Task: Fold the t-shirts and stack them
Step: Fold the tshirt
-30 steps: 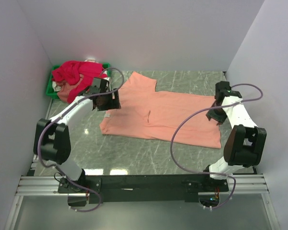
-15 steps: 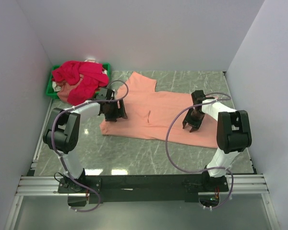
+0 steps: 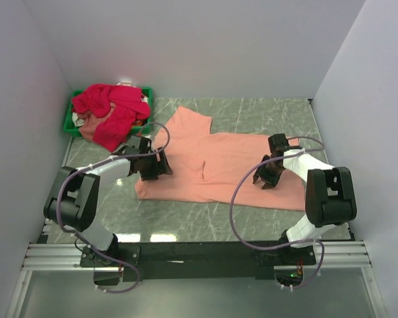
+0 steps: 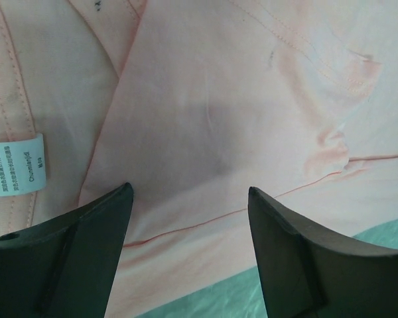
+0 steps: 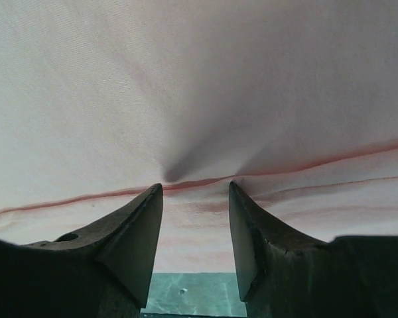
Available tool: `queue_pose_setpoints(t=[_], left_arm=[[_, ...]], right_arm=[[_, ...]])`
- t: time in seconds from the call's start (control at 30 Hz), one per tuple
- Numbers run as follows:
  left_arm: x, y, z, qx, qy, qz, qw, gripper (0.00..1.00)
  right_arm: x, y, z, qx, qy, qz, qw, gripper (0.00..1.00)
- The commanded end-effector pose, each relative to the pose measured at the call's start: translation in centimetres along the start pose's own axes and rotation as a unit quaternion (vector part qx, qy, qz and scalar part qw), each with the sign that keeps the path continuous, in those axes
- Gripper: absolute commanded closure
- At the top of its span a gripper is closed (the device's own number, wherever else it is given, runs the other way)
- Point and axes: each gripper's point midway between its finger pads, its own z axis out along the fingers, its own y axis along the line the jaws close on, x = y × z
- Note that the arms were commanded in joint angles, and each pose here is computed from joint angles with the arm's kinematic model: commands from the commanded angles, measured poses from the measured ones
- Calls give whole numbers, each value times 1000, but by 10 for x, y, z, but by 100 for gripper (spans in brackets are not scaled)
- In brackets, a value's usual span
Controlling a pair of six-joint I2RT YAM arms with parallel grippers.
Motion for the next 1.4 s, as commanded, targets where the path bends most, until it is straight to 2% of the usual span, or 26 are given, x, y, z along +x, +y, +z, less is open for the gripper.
queue_pose_setpoints(t=[0.0, 0.43, 0.57, 0.67, 0.87, 1.1, 1.17, 1.37], left_arm=[[63, 38, -10, -72, 86, -49, 992, 22], [100, 35, -48, -77, 84, -76, 991, 22], [97, 22, -60, -62, 70, -75, 993, 21], [76, 10, -69, -56, 45, -64, 995, 21], [3, -26, -75, -48, -18, -10, 999, 20], [-66, -60, -39, -31, -44, 40, 998, 20], [-68, -57, -21, -36, -31, 54, 997, 21], [-69, -54, -1, -38, -20, 60, 997, 21]], right_arm=[[58, -43, 9, 64, 83, 15, 994, 48], [96, -70, -10, 71, 87, 29, 993, 48], [97, -68, -20, 63, 77, 29, 995, 47], [89, -62, -35, 52, 60, 26, 996, 47], [47, -39, -70, 30, -3, 25, 999, 46], [-34, -33, -76, 30, -59, 45, 997, 46], [-57, -31, -72, 26, -68, 42, 996, 46], [-80, -18, -50, 17, -50, 27, 998, 48]])
